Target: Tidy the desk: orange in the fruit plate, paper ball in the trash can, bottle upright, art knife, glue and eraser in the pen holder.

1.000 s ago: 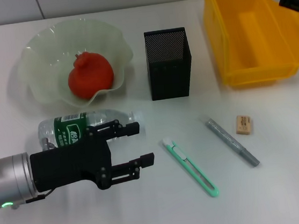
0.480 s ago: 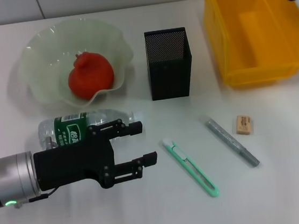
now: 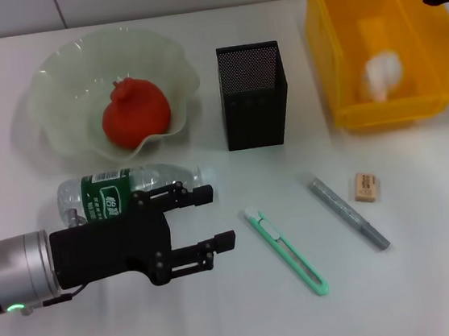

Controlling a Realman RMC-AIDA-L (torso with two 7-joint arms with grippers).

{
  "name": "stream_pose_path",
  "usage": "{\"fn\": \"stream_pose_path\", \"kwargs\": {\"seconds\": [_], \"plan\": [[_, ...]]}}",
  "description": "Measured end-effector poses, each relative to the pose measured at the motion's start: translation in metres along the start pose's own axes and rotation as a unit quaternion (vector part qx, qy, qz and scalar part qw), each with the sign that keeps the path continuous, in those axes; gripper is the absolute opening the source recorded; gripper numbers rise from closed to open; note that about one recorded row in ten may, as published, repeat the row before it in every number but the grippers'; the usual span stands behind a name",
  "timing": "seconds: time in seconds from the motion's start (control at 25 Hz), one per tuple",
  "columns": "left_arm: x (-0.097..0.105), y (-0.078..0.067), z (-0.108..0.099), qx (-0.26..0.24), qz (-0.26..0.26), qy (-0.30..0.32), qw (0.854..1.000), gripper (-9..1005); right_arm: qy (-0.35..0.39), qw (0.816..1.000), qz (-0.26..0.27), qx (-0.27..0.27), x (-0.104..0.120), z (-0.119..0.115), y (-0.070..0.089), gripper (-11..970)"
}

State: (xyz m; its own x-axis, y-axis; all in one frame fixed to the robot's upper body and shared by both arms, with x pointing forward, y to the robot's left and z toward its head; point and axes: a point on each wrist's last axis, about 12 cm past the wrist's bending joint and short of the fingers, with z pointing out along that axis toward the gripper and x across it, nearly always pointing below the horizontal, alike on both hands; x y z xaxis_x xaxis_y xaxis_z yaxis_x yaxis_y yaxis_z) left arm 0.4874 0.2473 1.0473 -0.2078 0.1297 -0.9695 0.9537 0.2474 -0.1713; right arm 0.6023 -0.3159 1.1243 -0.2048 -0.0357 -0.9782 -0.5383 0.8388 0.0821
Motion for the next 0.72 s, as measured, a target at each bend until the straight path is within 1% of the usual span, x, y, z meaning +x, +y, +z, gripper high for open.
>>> {"fn": "stream_pose_path", "kwargs": {"seconds": [0.04, 0.2, 0.28, 0.32, 0.36, 0.4, 0.44, 0.48, 0.52, 0.56, 0.6, 0.64, 0.68, 0.72], "plan": [[0.0, 0.0, 0.0, 0.0, 0.0, 0.0, 1.0, 710, 0.0, 1.0, 0.0, -0.001, 0.0, 0.0, 0.0, 676], [0.0, 0.0, 0.0, 0.0, 0.001, 0.0, 1.0, 710, -0.001, 1.0, -0.001, -0.012, 0.001, -0.004, 0.002, 676], [-0.001, 0.001, 0.0, 0.0, 0.001, 0.0, 1.0, 710, -0.008, 0.999, -0.009, -0.041, -0.001, -0.013, 0.008, 676], [-0.001, 0.001, 0.0, 0.0, 0.001, 0.0, 1.0, 710, -0.008, 0.999, -0.009, -0.041, -0.001, -0.013, 0.008, 676], [-0.001, 0.001, 0.0, 0.0, 0.001, 0.0, 1.0, 710, -0.01, 0.998, -0.013, -0.06, 0.0, -0.021, 0.012, 676], [-0.001, 0.001, 0.0, 0.0, 0.001, 0.0, 1.0, 710, -0.01, 0.998, -0.013, -0.06, 0.0, -0.021, 0.012, 676], [-0.001, 0.001, 0.0, -0.001, 0.001, 0.0, 1.0, 710, -0.011, 0.997, -0.015, -0.081, 0.001, -0.033, 0.015, 676], [-0.001, 0.001, 0.0, -0.001, 0.001, 0.0, 1.0, 710, -0.011, 0.997, -0.015, -0.081, 0.001, -0.033, 0.015, 676], [-0.001, 0.001, 0.001, 0.0, 0.002, 0.0, 1.0, 709, -0.011, 0.995, -0.016, -0.094, 0.002, -0.041, 0.018, 676], [-0.001, 0.001, 0.001, 0.0, 0.002, -0.001, 1.0, 709, -0.012, 0.992, -0.016, -0.124, 0.004, -0.055, 0.024, 676], [-0.002, 0.001, 0.001, 0.0, 0.002, -0.001, 1.0, 709, -0.012, 0.992, -0.016, -0.124, 0.004, -0.055, 0.024, 676], [-0.002, 0.002, 0.001, 0.0, 0.002, -0.001, 1.0, 709, -0.01, 0.987, -0.011, -0.158, 0.01, -0.07, 0.032, 676], [-0.002, 0.001, 0.001, 0.0, 0.002, -0.001, 1.0, 709, -0.009, 0.984, -0.011, -0.176, 0.014, -0.077, 0.037, 676], [-0.002, 0.002, 0.001, 0.0, 0.002, -0.001, 1.0, 709, -0.009, 0.984, -0.011, -0.176, 0.014, -0.077, 0.037, 676]]}}
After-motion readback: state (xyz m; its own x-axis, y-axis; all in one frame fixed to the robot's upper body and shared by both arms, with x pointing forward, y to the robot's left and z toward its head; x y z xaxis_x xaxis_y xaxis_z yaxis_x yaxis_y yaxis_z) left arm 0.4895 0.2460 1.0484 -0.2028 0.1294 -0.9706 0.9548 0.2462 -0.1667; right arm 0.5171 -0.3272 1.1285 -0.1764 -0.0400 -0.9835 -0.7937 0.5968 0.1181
